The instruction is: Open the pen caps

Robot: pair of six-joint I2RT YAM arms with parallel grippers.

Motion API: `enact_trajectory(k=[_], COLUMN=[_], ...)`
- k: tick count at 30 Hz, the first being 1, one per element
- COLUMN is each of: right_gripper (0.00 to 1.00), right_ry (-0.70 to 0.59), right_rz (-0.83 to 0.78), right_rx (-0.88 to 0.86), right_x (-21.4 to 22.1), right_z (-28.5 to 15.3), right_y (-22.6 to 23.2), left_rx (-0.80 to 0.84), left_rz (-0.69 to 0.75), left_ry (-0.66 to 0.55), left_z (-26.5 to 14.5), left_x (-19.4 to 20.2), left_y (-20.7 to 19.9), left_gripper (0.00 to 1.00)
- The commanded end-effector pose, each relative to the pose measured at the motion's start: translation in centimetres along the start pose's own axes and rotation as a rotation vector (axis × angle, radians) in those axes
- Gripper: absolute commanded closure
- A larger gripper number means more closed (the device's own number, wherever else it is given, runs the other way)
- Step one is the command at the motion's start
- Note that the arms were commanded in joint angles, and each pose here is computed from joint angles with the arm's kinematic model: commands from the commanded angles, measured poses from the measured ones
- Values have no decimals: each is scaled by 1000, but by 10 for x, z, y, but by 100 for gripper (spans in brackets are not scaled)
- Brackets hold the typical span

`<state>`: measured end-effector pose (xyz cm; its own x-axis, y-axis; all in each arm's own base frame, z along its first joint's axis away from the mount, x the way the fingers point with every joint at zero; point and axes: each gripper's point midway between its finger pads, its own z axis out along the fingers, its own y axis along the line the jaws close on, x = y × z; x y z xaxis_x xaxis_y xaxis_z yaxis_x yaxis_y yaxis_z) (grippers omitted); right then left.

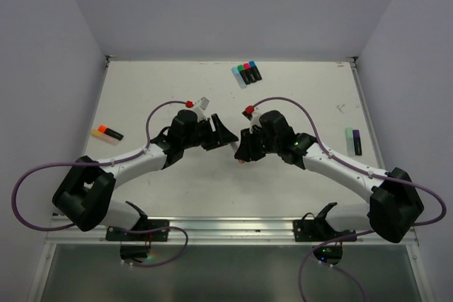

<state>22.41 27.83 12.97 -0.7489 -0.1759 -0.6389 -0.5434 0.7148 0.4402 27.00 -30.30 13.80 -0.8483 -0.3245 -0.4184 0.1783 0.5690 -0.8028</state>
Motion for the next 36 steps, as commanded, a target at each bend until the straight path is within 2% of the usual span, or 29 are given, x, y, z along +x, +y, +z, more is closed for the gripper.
enact_trajectory(k=[1, 3, 8, 9, 11, 12, 13, 16, 22, 24, 26, 30, 36], right_gripper=[100, 100, 100, 100, 100, 100, 100, 100, 100, 100, 100, 100, 100], right_ry=[-105, -104, -100, -99, -100, -100, -99, -78, -17, -7, 0, 26, 73], right_rz=[-13, -14, -23, -22, -20, -17, -17, -4, -19, 11, 27, 27, 30], right_rx=[-9, -10, -16, -17, -11, -11, -10, 12, 121, 109, 100, 75, 26], right_x=[-33, -34, -35, -35, -35, -35, -34, -27, 13, 26, 35, 59, 81], right_z=[-2, -1, 3, 4, 5, 6, 7, 9, 19, 22, 23, 19, 16], right_y=[12, 13, 17, 17, 16, 16, 16, 13, 10, 10, 14, 22, 32], left_rx=[34, 50, 64, 66, 69, 70, 68, 52, -42, -65, -45, -73, -83], left_rz=[-6, -6, -10, -6, -3, -3, 1, 13, -33, -39, -46, -77, -76], left_ry=[-30, -27, -13, -11, 0, 5, 14, 16, -144, -219, -241, -312, -321], left_z=[2, 4, 9, 10, 12, 13, 16, 18, 11, 5, -1, -20, -23], left_x=[-5, -4, -1, -1, 1, 1, 3, 0, -49, -70, -83, -126, -144], left_y=[-8, -11, -14, -14, -14, -14, -12, -11, -2, 1, 0, 25, 40], left_gripper=[43, 47, 51, 61, 73, 97, 100, 100, 100, 100, 100, 100, 100])
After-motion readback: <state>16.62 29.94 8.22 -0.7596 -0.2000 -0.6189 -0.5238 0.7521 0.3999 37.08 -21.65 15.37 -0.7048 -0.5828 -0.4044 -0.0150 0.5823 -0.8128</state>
